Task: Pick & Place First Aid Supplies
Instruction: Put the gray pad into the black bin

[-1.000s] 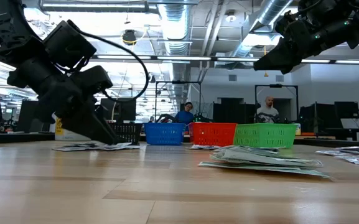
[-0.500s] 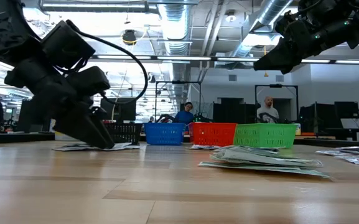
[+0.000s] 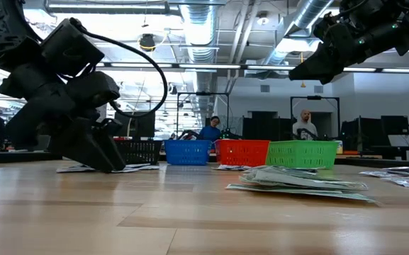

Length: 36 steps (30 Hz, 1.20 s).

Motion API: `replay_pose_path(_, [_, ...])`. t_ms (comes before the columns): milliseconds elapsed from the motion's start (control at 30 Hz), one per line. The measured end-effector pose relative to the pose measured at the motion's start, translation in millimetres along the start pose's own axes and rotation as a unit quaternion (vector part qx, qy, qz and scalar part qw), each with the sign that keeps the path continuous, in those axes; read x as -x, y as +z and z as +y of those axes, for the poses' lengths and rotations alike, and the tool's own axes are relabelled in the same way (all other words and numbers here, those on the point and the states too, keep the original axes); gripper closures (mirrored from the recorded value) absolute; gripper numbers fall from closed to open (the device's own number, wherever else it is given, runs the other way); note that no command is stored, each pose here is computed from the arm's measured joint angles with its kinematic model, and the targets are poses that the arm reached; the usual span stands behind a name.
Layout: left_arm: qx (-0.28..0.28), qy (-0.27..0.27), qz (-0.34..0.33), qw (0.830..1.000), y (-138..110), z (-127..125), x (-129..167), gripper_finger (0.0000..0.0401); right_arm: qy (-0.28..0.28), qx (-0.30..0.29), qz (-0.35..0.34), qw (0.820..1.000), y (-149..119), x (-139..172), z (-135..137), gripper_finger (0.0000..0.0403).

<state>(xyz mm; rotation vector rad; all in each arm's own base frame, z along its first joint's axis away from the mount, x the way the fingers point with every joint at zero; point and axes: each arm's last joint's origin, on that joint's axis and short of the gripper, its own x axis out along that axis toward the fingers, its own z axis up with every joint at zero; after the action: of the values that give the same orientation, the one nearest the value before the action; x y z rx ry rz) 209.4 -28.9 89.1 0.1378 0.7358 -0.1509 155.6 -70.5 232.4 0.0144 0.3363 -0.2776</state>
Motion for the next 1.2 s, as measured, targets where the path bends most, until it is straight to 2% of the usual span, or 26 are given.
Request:
replay_pose_path(133, [-0.030,-0.005,0.014,0.999,-3,0,0,0.0250,0.000,0.000,0.000,1.000,0,0,0,0.0305])
replay_pose_path(367, [-0.034,-0.009,0.031,0.999,-6,-1,0,0.0279,0.000,0.000,0.000,1.000,0,0,0,0.0305])
replay_pose_path(733, [-0.035,-0.005,0.030,0.999,-6,-1,0,0.0388,0.000,0.000,0.000,1.000,0,0,0,0.0305])
replay_pose_path(1200, [-0.037,0.026,-0.029,0.999,4,2,0,0.0391,0.000,0.000,0.000,1.000,0,0,0,0.0305])
